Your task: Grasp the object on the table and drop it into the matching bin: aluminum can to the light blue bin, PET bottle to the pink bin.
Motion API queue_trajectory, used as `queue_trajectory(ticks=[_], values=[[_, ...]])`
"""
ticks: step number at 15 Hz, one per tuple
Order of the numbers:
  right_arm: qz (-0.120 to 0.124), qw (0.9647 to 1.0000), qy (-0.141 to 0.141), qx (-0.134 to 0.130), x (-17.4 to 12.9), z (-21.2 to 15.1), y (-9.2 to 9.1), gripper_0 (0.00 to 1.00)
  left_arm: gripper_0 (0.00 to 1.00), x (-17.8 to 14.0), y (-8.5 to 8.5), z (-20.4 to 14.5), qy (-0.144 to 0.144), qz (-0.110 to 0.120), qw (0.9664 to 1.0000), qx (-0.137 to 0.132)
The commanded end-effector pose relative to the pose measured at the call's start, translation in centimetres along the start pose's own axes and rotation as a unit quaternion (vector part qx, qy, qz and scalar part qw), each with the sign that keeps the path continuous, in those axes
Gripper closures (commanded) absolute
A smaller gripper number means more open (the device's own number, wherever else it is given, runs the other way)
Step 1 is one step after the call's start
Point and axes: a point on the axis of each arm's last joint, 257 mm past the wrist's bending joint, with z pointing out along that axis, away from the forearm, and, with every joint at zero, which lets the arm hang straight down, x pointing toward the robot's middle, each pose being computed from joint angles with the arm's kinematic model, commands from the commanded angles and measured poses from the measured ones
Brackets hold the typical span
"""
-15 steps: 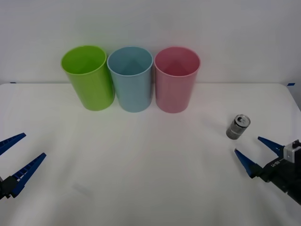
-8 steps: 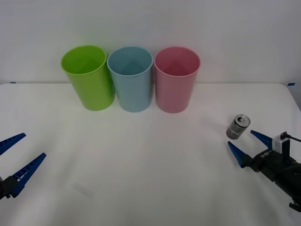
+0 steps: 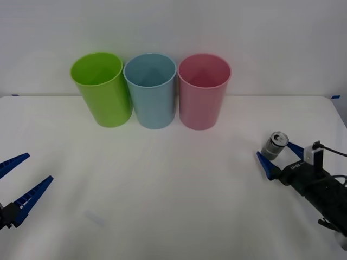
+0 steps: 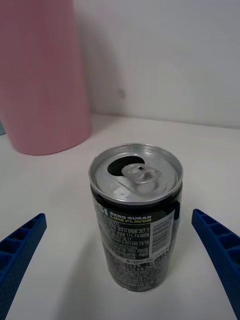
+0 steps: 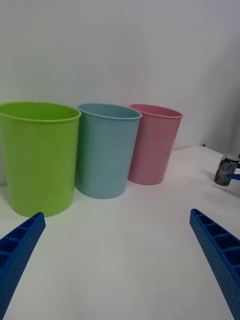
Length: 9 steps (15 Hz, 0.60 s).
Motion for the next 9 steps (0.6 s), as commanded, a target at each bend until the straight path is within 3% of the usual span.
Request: queue_trajectory(ticks=[1, 9], values=[[0.003, 1.0000, 0.003, 0.001, 0.2, 1.1, -0.3, 0.00, 0.00, 0.0, 0.0, 0.0, 0.000, 0.000, 1.0000, 0.000], [-0.004, 0.9999, 0.001, 0.013, -0.1, 2.7, -0.3, 0.00, 0.00, 0.0, 0.0, 0.0, 0.000, 0.000, 1.0000, 0.000]])
